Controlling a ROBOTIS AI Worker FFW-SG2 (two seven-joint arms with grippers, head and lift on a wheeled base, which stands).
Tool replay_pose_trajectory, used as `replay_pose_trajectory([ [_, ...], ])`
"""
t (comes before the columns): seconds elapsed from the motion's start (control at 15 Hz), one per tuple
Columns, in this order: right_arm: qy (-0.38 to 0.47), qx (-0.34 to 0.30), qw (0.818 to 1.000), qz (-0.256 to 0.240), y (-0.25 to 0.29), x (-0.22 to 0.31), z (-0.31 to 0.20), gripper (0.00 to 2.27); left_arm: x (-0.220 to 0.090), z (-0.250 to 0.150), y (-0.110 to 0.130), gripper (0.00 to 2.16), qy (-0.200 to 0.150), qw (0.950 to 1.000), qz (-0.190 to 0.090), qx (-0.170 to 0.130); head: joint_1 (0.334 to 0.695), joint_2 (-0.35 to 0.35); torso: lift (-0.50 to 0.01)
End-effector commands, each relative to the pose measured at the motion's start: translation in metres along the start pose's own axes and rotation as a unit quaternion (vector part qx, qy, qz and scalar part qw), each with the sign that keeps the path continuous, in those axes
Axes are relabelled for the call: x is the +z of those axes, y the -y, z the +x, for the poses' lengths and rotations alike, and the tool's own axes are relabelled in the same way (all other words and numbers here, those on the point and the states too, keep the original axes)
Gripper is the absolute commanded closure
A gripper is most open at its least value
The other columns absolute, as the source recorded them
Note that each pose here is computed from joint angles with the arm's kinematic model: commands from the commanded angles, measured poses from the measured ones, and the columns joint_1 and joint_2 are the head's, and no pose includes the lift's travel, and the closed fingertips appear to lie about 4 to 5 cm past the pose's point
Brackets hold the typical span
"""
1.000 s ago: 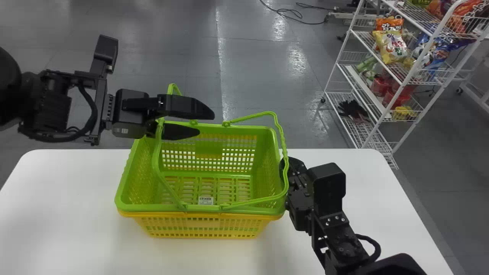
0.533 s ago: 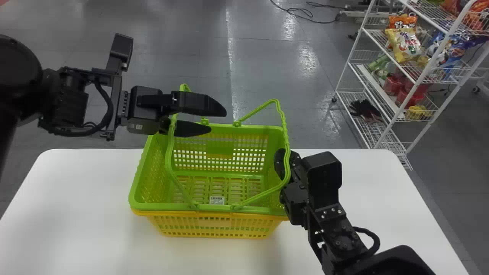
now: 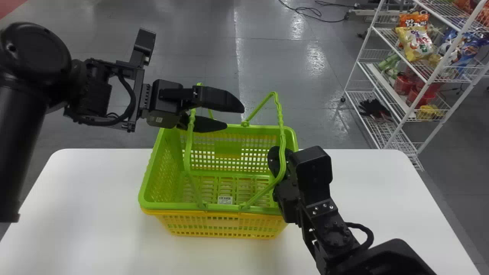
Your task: Grasp handle with right gripper to insert into left gripper then lift and swing left to center
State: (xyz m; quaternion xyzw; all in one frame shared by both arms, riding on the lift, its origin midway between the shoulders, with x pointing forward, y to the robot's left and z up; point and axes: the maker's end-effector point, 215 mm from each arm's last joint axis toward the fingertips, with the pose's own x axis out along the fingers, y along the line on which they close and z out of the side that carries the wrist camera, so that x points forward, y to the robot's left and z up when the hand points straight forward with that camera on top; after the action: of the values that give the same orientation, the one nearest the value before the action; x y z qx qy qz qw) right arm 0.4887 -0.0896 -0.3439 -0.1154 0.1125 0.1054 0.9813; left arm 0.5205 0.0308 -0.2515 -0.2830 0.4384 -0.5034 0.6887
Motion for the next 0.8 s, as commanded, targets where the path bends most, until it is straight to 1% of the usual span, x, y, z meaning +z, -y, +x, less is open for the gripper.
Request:
replay_pose_trajectory([
  [0.0,0.002,0.007,1.000,-0.005,-0.011,0.007,0.002,2.22,-0.002,0.006,0.001,0.08,-0.008,1.0000,-0.003,0.000,0.695,-0.067,-0.093],
  [0.13,0.003,0.012,1.000,-0.008,-0.019,0.011,0.004,2.22,0.000,0.008,0.003,0.08,-0.012,0.9999,0.002,0.003,0.695,-0.059,-0.093],
  [0.27,0.006,0.017,1.000,-0.008,-0.025,0.015,0.004,2.22,0.003,0.013,0.009,0.08,-0.015,0.9999,0.007,0.000,0.695,-0.053,-0.093],
  [0.4,0.007,0.021,1.000,-0.007,-0.030,0.016,0.004,2.22,0.002,0.020,0.011,0.08,-0.019,0.9998,0.000,-0.006,0.695,-0.050,-0.093],
  [0.53,0.008,0.023,1.000,-0.008,-0.035,0.017,0.004,2.22,0.002,0.026,0.016,0.08,-0.022,0.9997,0.002,-0.012,0.695,-0.052,-0.093],
  [0.73,0.010,0.030,0.999,-0.015,-0.046,0.021,0.004,2.22,-0.002,0.033,0.013,0.08,-0.028,0.9996,-0.004,-0.010,0.695,-0.055,-0.093],
])
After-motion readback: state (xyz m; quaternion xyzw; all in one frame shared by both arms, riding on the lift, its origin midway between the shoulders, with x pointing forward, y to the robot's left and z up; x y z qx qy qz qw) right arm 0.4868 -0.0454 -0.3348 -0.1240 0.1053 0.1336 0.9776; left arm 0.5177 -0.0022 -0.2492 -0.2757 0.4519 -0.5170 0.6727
